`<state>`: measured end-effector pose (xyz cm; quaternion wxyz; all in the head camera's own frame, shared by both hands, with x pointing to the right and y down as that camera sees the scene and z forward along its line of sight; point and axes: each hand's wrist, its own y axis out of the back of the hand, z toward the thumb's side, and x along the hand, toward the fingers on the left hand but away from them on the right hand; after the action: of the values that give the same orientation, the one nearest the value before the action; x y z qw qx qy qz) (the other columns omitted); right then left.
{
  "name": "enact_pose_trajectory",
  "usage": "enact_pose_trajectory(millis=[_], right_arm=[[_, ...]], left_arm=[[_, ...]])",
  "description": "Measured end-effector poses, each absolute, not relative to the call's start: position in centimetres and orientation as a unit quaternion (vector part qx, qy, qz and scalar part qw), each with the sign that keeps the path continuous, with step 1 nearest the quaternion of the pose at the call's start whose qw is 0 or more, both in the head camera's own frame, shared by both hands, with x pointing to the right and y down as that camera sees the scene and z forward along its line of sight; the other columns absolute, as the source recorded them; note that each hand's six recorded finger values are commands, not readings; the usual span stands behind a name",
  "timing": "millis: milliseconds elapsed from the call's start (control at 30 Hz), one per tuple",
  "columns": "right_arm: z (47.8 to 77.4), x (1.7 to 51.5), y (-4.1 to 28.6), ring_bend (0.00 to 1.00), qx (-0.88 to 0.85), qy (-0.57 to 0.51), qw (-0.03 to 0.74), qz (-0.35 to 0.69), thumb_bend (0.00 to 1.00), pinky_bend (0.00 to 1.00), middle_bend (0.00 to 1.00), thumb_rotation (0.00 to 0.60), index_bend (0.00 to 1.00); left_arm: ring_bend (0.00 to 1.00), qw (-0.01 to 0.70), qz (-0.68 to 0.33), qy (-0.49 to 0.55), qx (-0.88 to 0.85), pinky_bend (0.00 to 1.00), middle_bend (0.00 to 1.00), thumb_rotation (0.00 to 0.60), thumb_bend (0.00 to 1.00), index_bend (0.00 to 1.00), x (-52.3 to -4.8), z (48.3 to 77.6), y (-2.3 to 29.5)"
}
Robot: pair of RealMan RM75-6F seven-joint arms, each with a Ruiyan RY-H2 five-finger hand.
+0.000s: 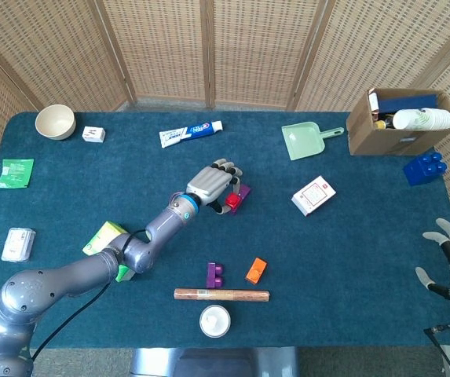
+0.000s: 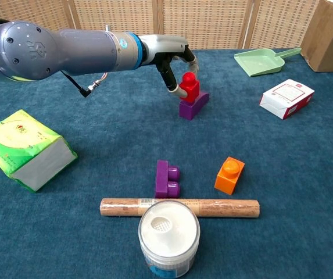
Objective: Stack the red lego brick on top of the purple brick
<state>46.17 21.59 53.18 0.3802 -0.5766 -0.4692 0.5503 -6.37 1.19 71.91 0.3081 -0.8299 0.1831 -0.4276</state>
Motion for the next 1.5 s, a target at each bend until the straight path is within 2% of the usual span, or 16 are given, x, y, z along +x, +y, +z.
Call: enact_pose_trajectory(millis=[700,900,1100,1233,1367,1500], right_arm=[[53.08,46.54,21.95,0.05,-0.574,-0.473,0.377,0.552,0.21,0.23,0.18,0.6,0.3],[53.03,46.65,22.03,0.05,-0.574,-0.476,0.374,0.551,0.21,0.23,0.18,0.6,0.3],[53.07,46.74,22.13,0.05,-0.574,-0.477,0.372,0.552,0.21,0.23,0.18,0.6,0.3],[53.07,46.78,22.19,0.05,-0.575,-0.478,0.37,0.551,0.21,0.23,0.18,0.6,0.3],[53.04,46.81,22.24,0.05,-0.575,-0.479,0.37,0.551,0.21,0.23,0.18,0.6,0.3],[53.03,46.85,22.3,0.05,-0.574,-0.48,0.369,0.551,0.21,0.23,0.18,0.6,0.3]], left_arm=[[0.1,0.308,-0.433,0.179,-0.828,0.0,0.18,0.6,0.36,0.49,-5.98,72.19,1.1],[0.09,0.308,-0.436,0.174,-0.827,0.0,0.16,0.6,0.36,0.46,-5.89,72.32,1.22],[0.06,0.307,-0.441,0.167,-0.827,0.0,0.13,0.6,0.36,0.36,-5.92,72.41,1.34],[0.0,0.305,-0.445,0.161,-0.826,0.0,0.06,0.6,0.36,0.21,-6.02,72.48,1.37],[0.0,0.303,-0.446,0.162,-0.827,0.0,0.01,0.6,0.36,0.1,-5.98,72.3,1.27],[0.0,0.302,-0.44,0.168,-0.829,0.0,0.0,0.6,0.36,0.08,-5.88,71.77,1.05]])
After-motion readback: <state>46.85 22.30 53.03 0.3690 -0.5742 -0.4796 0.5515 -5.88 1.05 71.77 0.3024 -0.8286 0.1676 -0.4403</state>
